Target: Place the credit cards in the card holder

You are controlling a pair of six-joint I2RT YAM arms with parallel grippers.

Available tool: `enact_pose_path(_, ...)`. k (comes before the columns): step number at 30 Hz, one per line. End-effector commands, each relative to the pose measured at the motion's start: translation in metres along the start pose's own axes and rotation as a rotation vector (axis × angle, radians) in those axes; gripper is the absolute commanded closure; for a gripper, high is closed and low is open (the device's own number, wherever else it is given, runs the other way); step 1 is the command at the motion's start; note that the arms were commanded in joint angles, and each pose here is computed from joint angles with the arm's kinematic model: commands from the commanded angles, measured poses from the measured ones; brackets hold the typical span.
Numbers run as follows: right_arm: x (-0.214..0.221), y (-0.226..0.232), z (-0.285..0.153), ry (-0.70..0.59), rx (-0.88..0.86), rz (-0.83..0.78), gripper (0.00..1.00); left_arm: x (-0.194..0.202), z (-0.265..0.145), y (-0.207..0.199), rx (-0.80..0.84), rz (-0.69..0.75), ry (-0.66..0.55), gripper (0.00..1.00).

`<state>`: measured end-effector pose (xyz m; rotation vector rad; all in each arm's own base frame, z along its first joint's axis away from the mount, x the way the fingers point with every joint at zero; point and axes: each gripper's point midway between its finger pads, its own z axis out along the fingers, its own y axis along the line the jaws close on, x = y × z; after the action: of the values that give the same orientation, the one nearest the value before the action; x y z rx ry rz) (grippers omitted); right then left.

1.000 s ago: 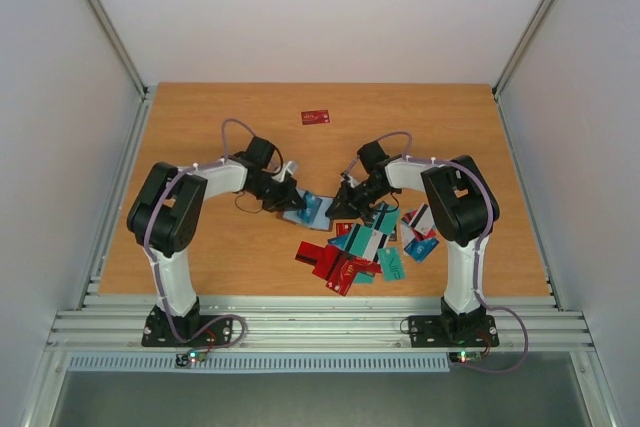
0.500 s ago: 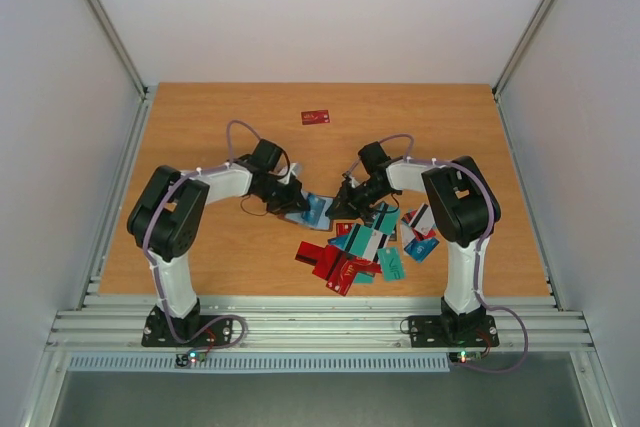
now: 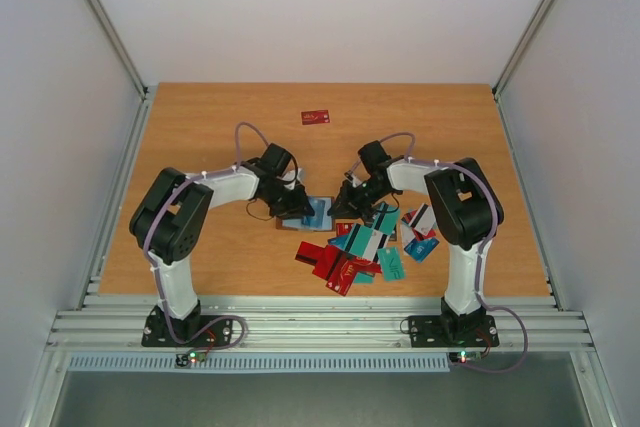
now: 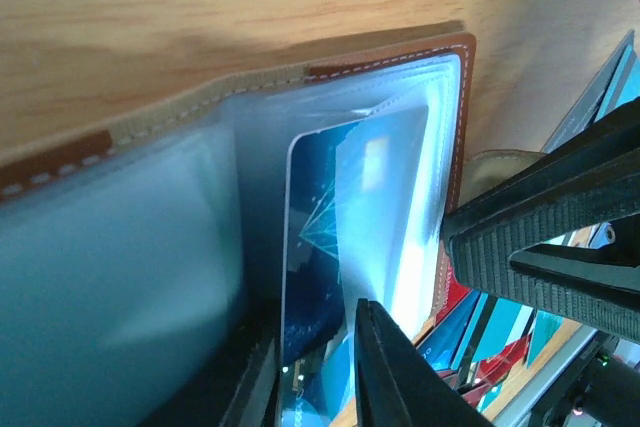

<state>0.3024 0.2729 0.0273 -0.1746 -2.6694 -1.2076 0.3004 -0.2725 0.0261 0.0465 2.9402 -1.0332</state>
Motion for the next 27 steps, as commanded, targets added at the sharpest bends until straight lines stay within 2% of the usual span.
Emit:
enact_pose_path(1, 0.002, 0.002, -0.01, -0.034, 0.052, -0.018, 0.84, 0.012, -0.005, 0.01, -0.097, -0.008, 0.028, 0.75)
enact_pose_path(11, 0.002, 0.006, -0.017, -0.059, 0.062, -0.028, 0.83, 0.015, -0.012, 0.015, -0.209, 0.043, 0.058, 0.57)
enact_pose_path(27, 0.009, 0.012, 0.003, -0.041, 0.059, -0.041, 0.84, 0.018, -0.018, 0.018, -0.336, 0.071, 0.09, 0.36)
